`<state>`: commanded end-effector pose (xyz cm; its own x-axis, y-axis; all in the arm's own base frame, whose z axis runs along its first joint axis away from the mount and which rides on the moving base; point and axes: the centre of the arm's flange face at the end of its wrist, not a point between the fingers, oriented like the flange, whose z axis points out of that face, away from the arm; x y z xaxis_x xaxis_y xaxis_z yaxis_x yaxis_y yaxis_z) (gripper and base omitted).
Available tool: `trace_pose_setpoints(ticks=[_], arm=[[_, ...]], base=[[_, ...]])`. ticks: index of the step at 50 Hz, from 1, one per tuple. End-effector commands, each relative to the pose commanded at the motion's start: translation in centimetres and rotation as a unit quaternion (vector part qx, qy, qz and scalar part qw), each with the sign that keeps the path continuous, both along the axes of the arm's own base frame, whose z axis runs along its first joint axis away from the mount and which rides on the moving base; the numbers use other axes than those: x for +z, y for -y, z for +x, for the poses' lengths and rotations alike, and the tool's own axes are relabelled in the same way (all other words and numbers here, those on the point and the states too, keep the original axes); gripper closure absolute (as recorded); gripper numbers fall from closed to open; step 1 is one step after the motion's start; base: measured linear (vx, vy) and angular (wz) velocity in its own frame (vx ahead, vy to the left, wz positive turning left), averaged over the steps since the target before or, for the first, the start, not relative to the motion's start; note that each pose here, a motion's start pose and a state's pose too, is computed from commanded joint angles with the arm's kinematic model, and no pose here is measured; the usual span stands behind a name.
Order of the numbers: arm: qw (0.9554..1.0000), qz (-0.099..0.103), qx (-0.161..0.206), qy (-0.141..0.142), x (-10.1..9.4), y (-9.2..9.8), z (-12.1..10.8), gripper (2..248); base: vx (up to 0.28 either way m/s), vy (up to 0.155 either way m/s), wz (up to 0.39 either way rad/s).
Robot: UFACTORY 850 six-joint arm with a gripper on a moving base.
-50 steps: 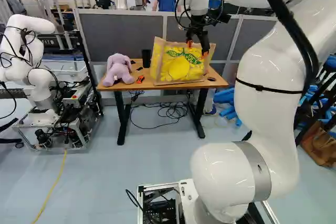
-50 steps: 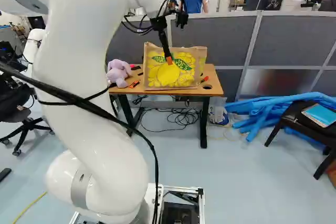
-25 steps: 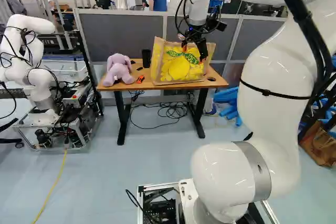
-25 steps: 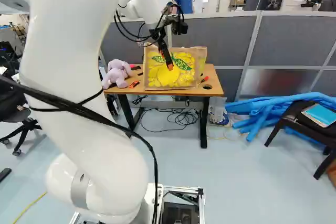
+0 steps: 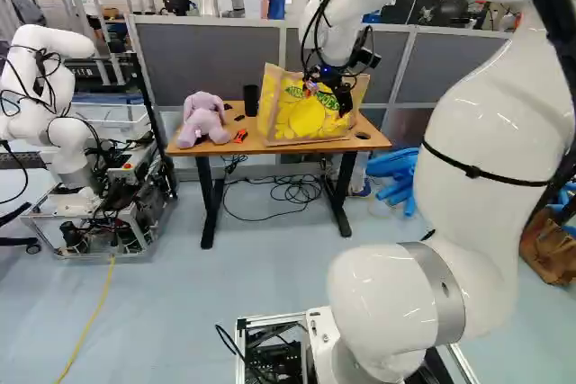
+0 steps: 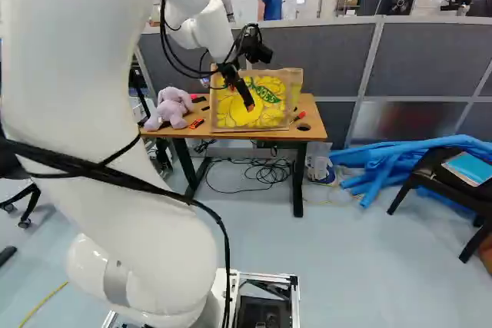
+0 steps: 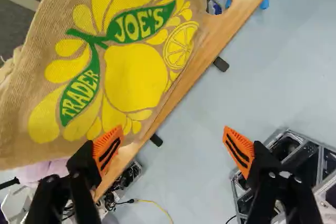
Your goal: Pick up the bag on the ground and place it on the table
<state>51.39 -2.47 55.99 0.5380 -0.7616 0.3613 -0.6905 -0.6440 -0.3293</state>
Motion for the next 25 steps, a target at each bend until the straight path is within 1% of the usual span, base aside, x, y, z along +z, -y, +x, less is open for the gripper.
trace_pose_setpoints(ticks=[6,12,18,25], arm=[[0.9993,-0.01,0.028,0.021,-1.4,-0.3,-1.0,3],[0.9974,-0.021,0.055,0.042,-2.8,-0.5,-2.1,3],[0.9941,-0.033,0.081,0.063,-4.1,-0.8,-3.2,3],[0.9888,-0.049,0.11,0.088,-5.7,-1.0,-4.6,3]], base=[[0.0,0.0,0.0],[0.0,0.0,0.0],[0.0,0.0,0.0],[0.0,0.0,0.0]])
